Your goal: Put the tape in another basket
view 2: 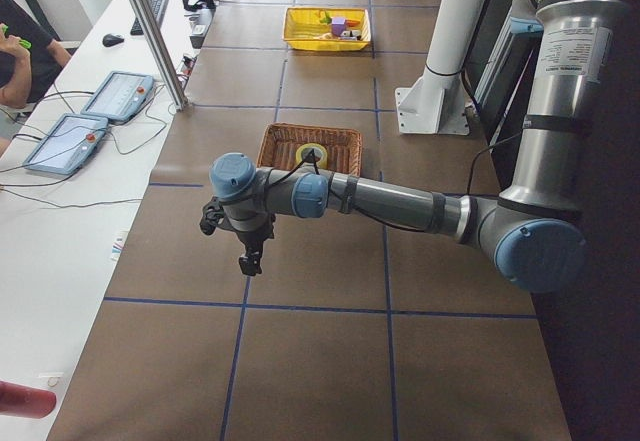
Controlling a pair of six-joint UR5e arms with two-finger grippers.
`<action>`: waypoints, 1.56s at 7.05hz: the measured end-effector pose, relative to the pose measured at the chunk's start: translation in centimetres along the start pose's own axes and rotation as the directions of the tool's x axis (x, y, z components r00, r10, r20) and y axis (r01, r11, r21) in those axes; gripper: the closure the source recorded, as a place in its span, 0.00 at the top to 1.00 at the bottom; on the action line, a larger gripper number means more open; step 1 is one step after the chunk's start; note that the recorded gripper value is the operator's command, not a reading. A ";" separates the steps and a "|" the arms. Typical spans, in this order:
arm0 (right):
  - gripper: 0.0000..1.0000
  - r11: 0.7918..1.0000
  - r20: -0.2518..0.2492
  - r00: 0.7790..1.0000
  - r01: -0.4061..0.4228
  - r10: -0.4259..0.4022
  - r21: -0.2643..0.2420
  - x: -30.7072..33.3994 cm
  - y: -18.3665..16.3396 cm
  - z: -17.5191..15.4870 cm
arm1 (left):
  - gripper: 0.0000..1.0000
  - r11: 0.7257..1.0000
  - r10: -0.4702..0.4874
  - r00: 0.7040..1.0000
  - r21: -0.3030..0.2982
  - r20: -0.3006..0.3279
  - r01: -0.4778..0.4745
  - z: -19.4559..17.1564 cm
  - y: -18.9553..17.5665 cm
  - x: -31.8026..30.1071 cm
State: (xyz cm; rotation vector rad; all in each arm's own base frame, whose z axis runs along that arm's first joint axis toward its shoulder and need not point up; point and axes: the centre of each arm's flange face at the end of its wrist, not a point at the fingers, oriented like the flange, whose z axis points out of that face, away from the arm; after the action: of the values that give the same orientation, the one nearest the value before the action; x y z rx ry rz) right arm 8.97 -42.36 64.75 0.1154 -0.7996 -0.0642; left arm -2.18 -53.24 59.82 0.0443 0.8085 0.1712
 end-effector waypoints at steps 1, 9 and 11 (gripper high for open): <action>1.00 0.999 0.007 0.998 -0.054 0.054 0.001 -0.5 -0.5 0.0 | 1.00 1.000 -0.016 1.000 -0.001 0.000 0.016 0.4 1.5 -2.3; 1.00 0.998 0.017 0.998 -0.061 0.061 -0.010 -2.1 -2.0 0.5 | 1.00 0.998 -0.068 0.998 0.003 0.000 0.068 0.9 5.8 -7.9; 1.00 0.998 0.017 0.998 -0.060 0.060 -0.011 -2.1 -2.0 0.5 | 1.00 0.998 -0.069 0.998 0.004 -0.001 0.069 0.8 5.8 -7.9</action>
State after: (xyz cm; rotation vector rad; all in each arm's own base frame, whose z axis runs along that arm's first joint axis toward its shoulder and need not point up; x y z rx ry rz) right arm 7.11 -44.16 63.36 0.0811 -0.8195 -0.0125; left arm -7.73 -48.80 66.62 0.0203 0.8100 0.1046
